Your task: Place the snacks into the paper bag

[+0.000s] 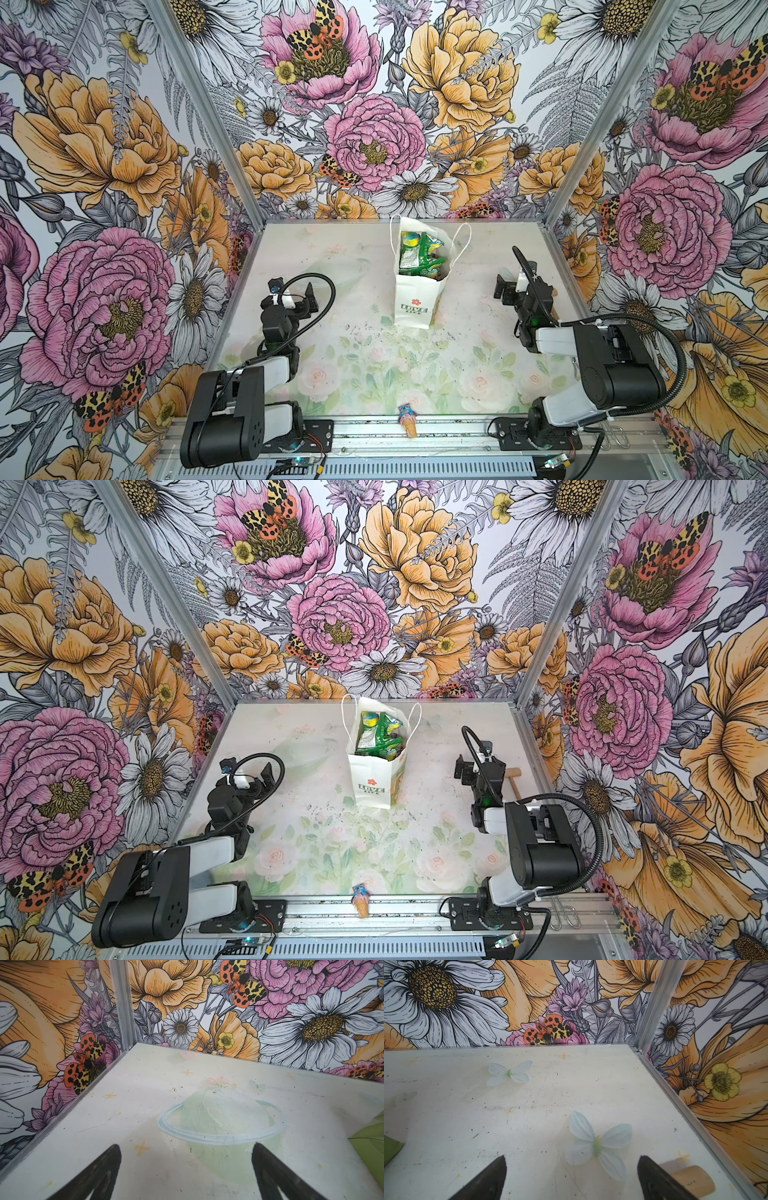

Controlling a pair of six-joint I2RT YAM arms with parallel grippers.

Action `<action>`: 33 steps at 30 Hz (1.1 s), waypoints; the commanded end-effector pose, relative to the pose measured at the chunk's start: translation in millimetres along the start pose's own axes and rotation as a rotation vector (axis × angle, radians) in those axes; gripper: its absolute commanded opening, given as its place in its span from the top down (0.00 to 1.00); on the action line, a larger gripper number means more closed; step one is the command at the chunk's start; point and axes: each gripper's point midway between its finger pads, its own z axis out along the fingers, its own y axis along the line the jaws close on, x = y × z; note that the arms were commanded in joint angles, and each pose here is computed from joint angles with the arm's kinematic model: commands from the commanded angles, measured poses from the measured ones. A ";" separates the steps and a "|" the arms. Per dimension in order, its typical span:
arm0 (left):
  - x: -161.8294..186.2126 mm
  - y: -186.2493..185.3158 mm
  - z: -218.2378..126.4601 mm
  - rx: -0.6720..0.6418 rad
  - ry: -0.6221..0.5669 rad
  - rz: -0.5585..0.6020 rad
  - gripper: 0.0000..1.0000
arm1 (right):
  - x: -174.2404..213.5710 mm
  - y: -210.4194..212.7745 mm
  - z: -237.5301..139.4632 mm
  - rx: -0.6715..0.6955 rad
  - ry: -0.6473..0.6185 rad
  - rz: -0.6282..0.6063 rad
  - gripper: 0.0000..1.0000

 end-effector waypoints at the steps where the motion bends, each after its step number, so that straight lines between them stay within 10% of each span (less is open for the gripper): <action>1: -22.5 -9.0 10.4 0.055 -0.104 -0.004 0.01 | -4.2 1.5 0.5 -0.006 -0.024 -0.003 0.00; 33: 1.7 -4.3 40.4 -0.161 -0.008 0.077 0.01 | -4.9 1.7 0.4 -0.007 -0.026 -0.003 0.00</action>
